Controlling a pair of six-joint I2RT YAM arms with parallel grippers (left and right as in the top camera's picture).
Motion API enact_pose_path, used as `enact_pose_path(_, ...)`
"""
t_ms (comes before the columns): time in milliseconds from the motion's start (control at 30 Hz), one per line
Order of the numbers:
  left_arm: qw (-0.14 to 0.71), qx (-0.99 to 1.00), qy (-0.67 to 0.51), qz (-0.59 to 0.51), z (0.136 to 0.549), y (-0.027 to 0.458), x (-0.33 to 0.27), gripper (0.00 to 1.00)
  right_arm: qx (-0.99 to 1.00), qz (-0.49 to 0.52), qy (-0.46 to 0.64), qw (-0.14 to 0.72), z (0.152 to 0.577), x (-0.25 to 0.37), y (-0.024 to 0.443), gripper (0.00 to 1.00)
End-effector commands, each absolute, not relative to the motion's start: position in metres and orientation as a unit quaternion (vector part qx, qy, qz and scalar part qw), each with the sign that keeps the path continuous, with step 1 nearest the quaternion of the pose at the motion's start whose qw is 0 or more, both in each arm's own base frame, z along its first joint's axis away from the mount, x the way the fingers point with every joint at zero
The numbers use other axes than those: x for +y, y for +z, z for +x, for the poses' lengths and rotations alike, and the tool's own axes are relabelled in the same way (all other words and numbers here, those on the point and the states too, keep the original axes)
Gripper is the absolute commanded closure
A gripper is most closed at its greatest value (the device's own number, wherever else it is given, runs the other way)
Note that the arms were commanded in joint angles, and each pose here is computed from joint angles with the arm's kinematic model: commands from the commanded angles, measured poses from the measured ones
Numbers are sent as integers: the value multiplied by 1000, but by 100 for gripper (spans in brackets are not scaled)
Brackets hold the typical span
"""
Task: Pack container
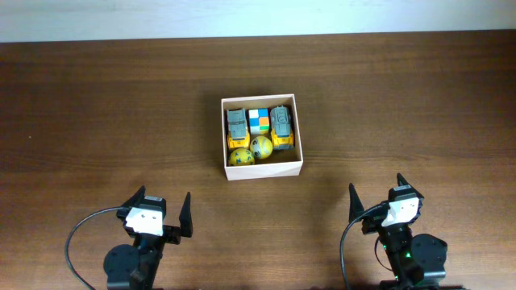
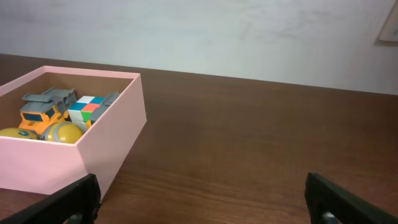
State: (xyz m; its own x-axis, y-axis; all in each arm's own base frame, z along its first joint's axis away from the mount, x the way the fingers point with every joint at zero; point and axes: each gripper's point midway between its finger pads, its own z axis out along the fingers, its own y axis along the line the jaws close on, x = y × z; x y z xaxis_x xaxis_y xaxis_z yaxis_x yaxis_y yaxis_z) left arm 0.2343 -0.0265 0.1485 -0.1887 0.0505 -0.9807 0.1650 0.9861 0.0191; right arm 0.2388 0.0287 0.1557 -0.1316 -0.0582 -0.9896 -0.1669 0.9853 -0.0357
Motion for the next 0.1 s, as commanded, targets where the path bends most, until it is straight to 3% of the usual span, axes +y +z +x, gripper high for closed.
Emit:
enact_pose_path(0,635,767,-42,77,234,148,-27,1,750,-80,43,656,238,30,154,1)
enact_pose_path(67,635,767,-42,77,234,148,-27,1,749,-80,43,656,238,30,154,1)
